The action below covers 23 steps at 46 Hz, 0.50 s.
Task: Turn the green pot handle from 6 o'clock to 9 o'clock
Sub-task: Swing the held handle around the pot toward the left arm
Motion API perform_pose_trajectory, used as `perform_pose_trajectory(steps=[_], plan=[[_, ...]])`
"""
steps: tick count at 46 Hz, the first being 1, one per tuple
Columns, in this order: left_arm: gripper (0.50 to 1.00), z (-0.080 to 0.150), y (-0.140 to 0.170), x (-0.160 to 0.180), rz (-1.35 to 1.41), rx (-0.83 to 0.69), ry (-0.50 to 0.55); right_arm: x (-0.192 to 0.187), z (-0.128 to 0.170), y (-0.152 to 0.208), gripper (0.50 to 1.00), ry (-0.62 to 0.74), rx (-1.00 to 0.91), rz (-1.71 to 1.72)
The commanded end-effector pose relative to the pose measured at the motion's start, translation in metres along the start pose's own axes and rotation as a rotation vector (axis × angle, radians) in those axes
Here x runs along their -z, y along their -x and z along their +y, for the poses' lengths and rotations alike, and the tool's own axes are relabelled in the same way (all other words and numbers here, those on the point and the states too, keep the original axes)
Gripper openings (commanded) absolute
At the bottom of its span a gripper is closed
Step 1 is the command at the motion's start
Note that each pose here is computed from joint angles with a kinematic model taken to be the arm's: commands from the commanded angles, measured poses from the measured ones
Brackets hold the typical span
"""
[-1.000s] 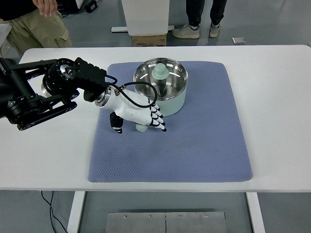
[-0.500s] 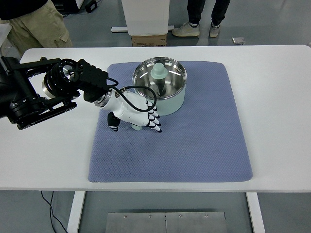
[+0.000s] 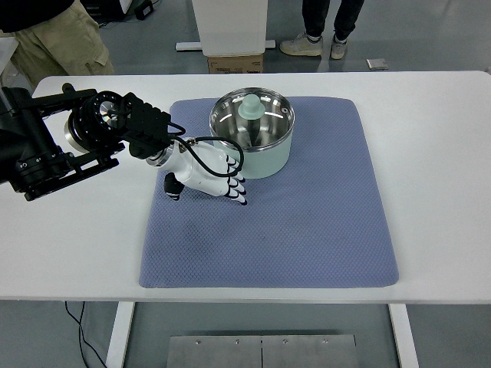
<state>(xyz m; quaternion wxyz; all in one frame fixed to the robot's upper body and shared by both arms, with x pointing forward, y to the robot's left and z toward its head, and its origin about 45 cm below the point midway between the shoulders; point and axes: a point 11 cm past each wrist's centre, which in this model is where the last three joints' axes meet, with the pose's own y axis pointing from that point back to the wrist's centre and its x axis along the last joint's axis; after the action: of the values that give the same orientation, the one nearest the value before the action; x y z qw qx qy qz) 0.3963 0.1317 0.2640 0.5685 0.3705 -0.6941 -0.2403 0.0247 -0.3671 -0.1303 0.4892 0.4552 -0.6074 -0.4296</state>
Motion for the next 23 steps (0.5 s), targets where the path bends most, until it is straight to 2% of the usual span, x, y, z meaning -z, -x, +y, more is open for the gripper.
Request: perform_pose_trajectory(steps=[1, 23], plan=[[1.000, 0.0008, 0.0001, 0.0009, -0.001, 0.000, -0.003, 0.0000, 0.0000, 0.0000, 1.000, 0.000, 0.000, 0.001], [1.000, 0.0086, 0.0017, 0.0107, -0.003, 0.001, -0.033, 0.0001, 0.0000, 0.0000, 1.000, 0.000, 0.000, 0.000]])
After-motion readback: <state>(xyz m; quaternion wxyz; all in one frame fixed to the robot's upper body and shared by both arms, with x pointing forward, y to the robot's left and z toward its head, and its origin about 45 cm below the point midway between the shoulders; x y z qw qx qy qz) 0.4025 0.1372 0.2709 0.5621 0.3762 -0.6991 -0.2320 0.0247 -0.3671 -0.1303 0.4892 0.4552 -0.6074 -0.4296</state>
